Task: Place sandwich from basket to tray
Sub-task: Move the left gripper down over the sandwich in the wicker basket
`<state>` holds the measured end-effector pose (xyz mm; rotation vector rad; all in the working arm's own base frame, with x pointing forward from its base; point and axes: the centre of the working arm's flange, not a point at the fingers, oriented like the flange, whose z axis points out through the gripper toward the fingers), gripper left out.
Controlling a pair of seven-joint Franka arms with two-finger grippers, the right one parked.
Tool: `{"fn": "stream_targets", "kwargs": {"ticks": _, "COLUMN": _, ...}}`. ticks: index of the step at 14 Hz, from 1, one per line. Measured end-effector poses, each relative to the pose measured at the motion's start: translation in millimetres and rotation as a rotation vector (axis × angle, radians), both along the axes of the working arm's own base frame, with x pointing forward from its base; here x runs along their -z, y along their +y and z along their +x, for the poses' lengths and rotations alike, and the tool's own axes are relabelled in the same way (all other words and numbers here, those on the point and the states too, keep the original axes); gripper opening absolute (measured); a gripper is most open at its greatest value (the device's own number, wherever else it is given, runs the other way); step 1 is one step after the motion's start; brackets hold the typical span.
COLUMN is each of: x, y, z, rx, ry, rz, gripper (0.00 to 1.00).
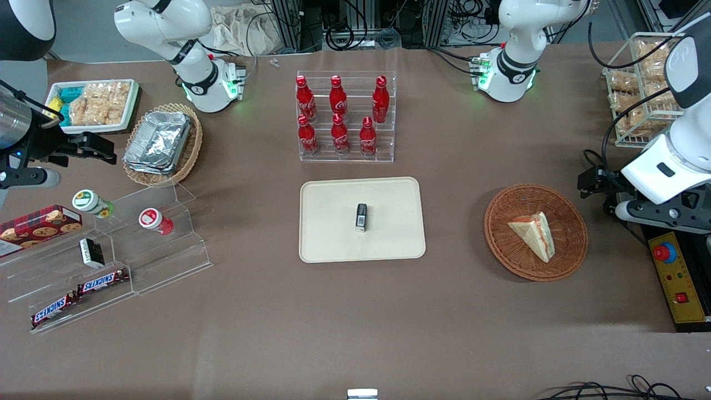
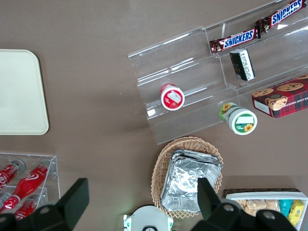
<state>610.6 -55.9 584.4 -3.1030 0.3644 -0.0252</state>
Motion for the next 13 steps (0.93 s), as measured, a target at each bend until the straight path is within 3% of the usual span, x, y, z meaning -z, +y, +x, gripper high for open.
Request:
{"fn": "stream_targets", "kwargs": {"ticks": 4, "x": 8, "y": 3, "z": 5, "rx": -0.01, "ry": 0.008, "rz": -0.026, "gripper": 1.0}}
{"fn": "stream_targets", "kwargs": {"ticks": 7, "x": 42, "y": 7, "z": 15, "rx": -0.172, "ry": 0.037, "rz": -0.037, "gripper": 1.0}}
{"fn": "stream_targets", "kwargs": {"ticks": 10, "x": 118, "y": 8, "z": 17, "rx": -0.343, "ry": -0.002, "rz": -0.048, "gripper": 1.0}}
{"fn": "stream_targets", "kwargs": {"ticks": 13, "x": 193, "y": 34, "z": -7, "rx": -0.466, "ry": -0.029, "rz": -0.053, "gripper": 1.0}}
